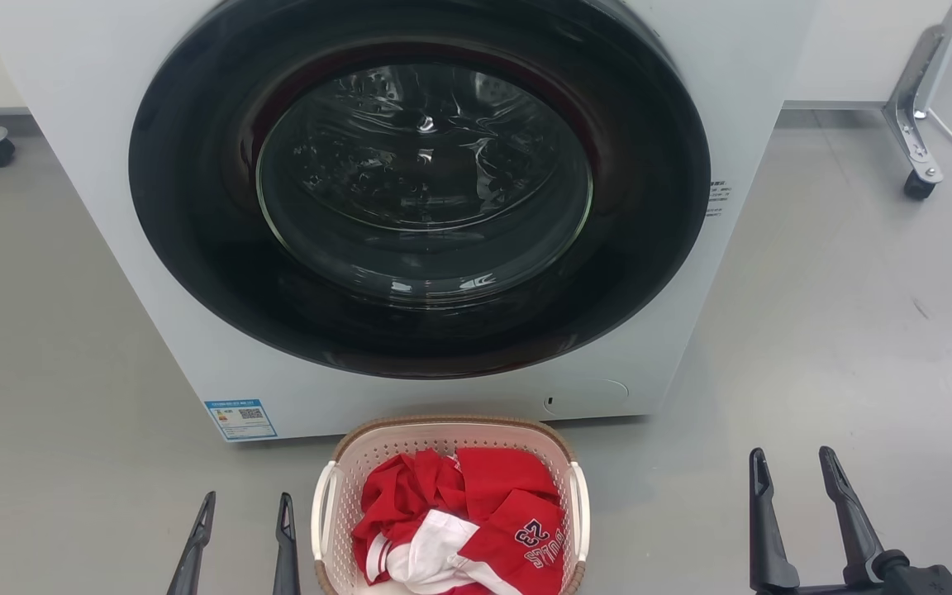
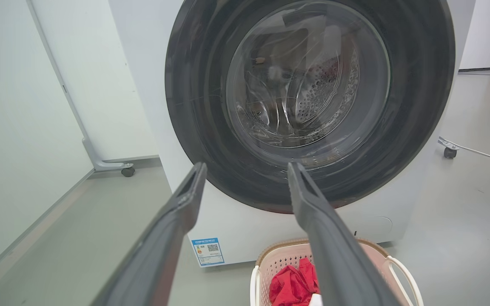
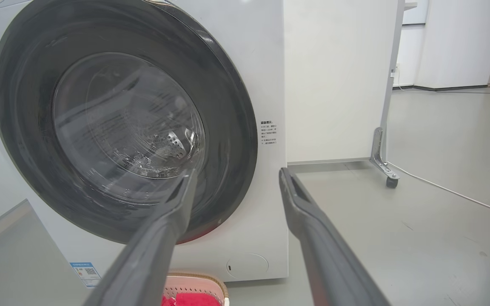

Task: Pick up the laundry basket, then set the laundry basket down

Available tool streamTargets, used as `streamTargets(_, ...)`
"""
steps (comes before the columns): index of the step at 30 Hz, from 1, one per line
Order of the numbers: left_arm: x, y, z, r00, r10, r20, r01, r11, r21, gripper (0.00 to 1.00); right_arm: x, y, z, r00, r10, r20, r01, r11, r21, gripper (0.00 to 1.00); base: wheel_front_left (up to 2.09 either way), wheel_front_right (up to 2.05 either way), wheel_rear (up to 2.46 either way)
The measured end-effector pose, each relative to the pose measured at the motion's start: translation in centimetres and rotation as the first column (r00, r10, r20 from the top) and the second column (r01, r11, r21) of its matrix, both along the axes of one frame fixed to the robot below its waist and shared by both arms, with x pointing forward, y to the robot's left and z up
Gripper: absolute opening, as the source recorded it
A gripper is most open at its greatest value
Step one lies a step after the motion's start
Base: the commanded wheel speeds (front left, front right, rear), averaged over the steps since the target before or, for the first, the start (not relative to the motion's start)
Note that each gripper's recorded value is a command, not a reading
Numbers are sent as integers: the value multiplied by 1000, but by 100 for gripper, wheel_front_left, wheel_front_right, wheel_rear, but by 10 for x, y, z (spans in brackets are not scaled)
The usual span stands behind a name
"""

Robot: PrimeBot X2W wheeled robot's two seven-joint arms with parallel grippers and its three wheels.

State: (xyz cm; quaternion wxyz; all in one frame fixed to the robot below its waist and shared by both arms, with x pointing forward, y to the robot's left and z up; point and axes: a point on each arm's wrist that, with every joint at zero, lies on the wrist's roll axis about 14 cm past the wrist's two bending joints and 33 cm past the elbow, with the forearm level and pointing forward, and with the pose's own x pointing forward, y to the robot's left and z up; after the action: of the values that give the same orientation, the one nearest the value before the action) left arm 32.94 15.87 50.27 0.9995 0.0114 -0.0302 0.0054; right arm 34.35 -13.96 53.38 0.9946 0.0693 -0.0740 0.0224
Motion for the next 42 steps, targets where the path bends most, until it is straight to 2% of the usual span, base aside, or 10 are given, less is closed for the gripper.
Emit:
streamTargets(5, 0, 0, 1, 1000, 0, 4, 0, 1000, 2, 100, 0, -1, 1, 1000, -3, 5, 3, 1000, -2, 100, 0, 0, 0)
streamTargets(6, 0, -1, 1, 1000, -2, 3, 2, 1000, 3, 0, 0, -1, 1, 1000, -3, 4, 3, 1000, -2, 0, 0, 0, 0)
streamTargets(16, -4, 0, -22, 997, -3, -74, 1, 1000, -29, 0, -2, -2, -25, 996, -2, -89, 3, 1000, 17, 0, 0, 0, 0)
streamTargets(22, -4, 4, -27, 995, 8, -101, -17, 996, -90, 0, -1, -8, -30, 993, -11, -118, 20, 997, 78, 0, 0, 0, 0)
streamTargets(27, -4, 10, -35, 990, 18, -140, -42, 984, -171, 0, 0, -13, -37, 987, -11, -158, 38, 985, 167, 0, 0, 0, 0)
streamTargets(34, 1, 15, -40, 984, 23, -178, -80, 944, -321, 0, 5, -21, -43, 980, -8, -201, 66, 957, 283, 0, 0, 0, 0)
streamTargets(42, 5, 19, -44, 978, 22, -206, -109, 898, -425, 0, 6, -27, -51, 971, -3, -238, 94, 923, 373, 0, 0, 0, 0)
